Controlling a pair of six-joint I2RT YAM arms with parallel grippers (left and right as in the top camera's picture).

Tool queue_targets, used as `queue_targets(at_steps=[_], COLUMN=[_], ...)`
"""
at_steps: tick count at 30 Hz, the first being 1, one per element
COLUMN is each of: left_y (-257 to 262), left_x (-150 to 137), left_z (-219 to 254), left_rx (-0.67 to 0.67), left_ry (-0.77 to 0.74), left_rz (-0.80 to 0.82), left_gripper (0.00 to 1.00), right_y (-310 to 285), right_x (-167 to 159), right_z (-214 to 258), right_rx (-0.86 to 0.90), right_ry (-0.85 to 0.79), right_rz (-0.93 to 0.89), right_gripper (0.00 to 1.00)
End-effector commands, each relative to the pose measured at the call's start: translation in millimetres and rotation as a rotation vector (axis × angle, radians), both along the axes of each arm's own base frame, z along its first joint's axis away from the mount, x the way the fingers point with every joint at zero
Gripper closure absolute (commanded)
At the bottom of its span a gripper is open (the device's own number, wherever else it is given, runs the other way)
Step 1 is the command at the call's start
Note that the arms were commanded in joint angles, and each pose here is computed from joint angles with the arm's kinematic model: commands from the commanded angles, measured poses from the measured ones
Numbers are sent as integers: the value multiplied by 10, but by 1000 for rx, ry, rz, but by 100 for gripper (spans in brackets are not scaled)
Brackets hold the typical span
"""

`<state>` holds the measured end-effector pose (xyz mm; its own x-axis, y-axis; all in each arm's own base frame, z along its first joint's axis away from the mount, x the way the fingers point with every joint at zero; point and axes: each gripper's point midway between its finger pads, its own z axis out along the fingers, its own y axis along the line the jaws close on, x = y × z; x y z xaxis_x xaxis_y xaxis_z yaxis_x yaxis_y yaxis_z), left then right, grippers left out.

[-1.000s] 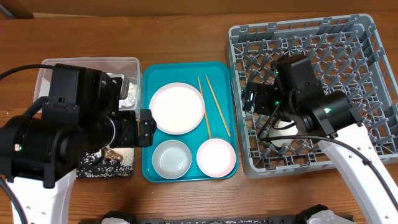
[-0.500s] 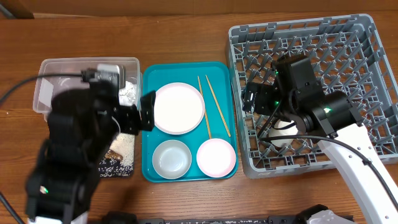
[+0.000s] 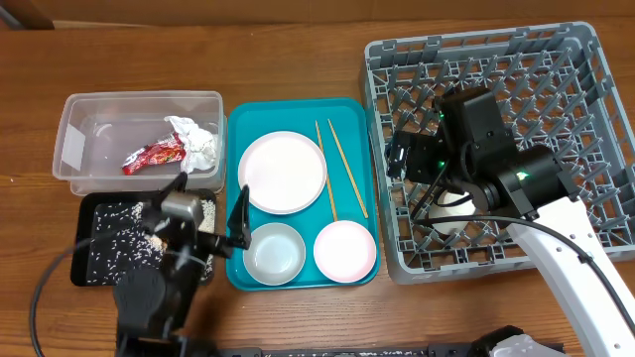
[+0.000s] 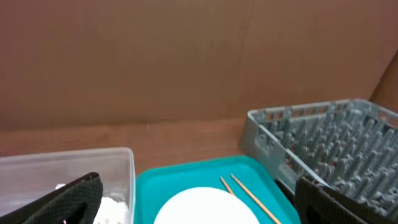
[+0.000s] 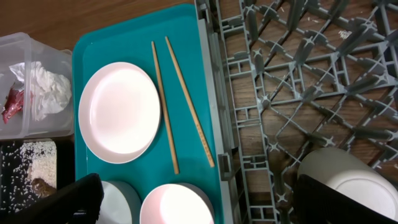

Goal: Sort waste into correct bins and load items into the dishwasher

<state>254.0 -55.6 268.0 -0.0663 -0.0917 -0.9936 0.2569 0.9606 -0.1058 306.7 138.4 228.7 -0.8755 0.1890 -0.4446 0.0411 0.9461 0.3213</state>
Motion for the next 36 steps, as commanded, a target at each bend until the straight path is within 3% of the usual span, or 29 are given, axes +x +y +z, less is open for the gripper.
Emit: queue_targets(at_steps=[1,13,36], left_y=[15,-6,-6], left_x=[-96,-146,-149], left_z=[-214,-967,-1075], left_rx=[9,-19,-15], left_ry=[-43,-22,22], left_rz=[-5,-19,-19], left_gripper=[0,0,0], right_y=[16,16,16], right_x=[11,11,11], right_z=[13,13,13], right_rx=[4,4,4], right_ry=[-6,-6,-6], right_rz=[2,2,2], right_gripper=[0,0,0])
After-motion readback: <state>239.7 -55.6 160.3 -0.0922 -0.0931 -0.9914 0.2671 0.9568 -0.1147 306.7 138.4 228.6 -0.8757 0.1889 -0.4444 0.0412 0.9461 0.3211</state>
